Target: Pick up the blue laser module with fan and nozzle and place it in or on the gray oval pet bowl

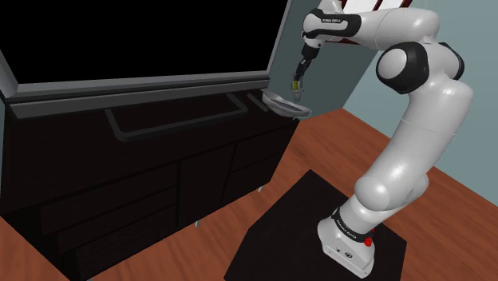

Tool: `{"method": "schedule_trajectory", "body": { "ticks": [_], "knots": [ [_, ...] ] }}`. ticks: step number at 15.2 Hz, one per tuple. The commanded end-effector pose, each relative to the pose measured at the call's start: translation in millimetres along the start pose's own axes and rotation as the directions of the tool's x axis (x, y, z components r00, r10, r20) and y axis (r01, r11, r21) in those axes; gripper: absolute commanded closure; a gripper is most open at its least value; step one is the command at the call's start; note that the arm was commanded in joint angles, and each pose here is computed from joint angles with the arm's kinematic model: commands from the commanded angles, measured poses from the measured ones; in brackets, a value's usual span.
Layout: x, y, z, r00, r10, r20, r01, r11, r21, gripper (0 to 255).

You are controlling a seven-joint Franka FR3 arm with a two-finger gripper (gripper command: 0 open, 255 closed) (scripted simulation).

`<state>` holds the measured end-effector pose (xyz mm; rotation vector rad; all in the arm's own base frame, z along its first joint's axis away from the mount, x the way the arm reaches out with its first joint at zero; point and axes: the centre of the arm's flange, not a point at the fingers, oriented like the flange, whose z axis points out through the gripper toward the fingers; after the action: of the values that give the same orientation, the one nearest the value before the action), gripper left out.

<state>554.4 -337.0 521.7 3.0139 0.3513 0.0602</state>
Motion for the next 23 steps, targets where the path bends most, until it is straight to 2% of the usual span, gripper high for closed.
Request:
{"method": "schedule_trajectory", "body": {
  "ticks": [1, 4, 12, 13, 18, 22, 23],
  "knots": [
    [0.2, -1.5, 9.8, 1.000, 0.000, -0.001, 0.000, 1.000, -0.001, 255],
    [-0.2, -3.3, 26.0, 1.000, 0.000, -0.001, 0.000, 1.000, -0.001, 255],
    [-0.2, -3.3, 26.0, 1.000, 0.000, -0.001, 0.000, 1.000, -0.001, 255],
    [-0.2, -3.3, 26.0, 1.000, 0.000, -0.001, 0.000, 1.000, -0.001, 0],
    [-0.2, -3.3, 26.0, 1.000, 0.000, -0.001, 0.000, 1.000, -0.001, 0],
    [-0.3, -3.4, -24.0, 1.000, 0.000, -0.001, 0.000, 1.000, -0.001, 0],
    [-0.3, -3.4, -24.0, 1.000, 0.000, -0.001, 0.000, 1.000, -0.001, 0]
  ]
}}
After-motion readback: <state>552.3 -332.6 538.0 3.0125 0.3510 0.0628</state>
